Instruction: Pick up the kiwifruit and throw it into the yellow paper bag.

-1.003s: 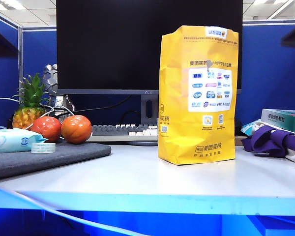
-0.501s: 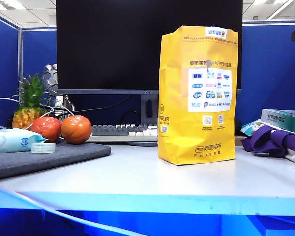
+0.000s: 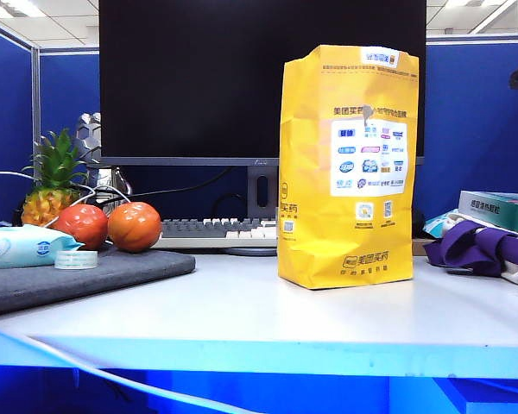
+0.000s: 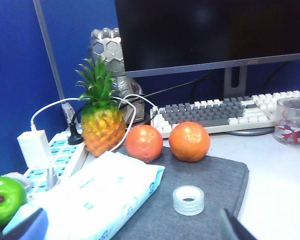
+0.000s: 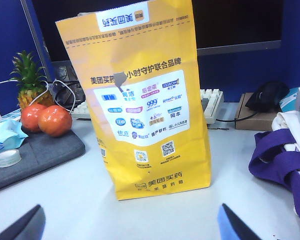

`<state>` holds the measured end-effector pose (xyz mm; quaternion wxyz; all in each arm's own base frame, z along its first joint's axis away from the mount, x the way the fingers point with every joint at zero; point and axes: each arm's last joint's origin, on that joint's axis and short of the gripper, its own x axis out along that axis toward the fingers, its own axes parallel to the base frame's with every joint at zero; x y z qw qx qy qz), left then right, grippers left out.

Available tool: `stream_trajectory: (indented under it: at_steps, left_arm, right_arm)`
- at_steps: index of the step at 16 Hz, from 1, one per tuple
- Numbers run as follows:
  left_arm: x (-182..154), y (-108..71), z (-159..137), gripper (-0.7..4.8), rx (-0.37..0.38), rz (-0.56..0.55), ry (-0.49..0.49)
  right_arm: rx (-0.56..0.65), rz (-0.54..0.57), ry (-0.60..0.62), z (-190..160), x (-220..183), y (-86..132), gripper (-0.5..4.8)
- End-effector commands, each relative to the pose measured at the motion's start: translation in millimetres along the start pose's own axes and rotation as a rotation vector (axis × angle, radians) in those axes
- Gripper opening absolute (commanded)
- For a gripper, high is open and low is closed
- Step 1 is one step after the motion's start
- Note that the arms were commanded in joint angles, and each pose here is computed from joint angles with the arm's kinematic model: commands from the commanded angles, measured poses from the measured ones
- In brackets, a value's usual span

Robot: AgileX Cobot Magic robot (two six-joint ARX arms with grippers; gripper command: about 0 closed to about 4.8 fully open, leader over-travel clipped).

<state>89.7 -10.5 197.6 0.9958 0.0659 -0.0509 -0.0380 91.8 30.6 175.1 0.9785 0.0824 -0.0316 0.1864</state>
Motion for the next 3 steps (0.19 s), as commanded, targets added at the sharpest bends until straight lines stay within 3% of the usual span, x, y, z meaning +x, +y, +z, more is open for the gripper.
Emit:
stream_trajectory:
  at_steps: [1, 3]
  left_arm:
    - [-0.2, 0.2, 1.6, 4.79, 0.0, -0.002, -0.012]
    - [-0.2, 0.2, 1.6, 4.79, 0.0, -0.002, -0.012]
  right_arm:
    - [-0.001, 0.001, -0.004, -1.6, 0.3, -0.3, 4.79]
    - [-0.001, 0.001, -0.004, -1.6, 0.3, -0.3, 4.79]
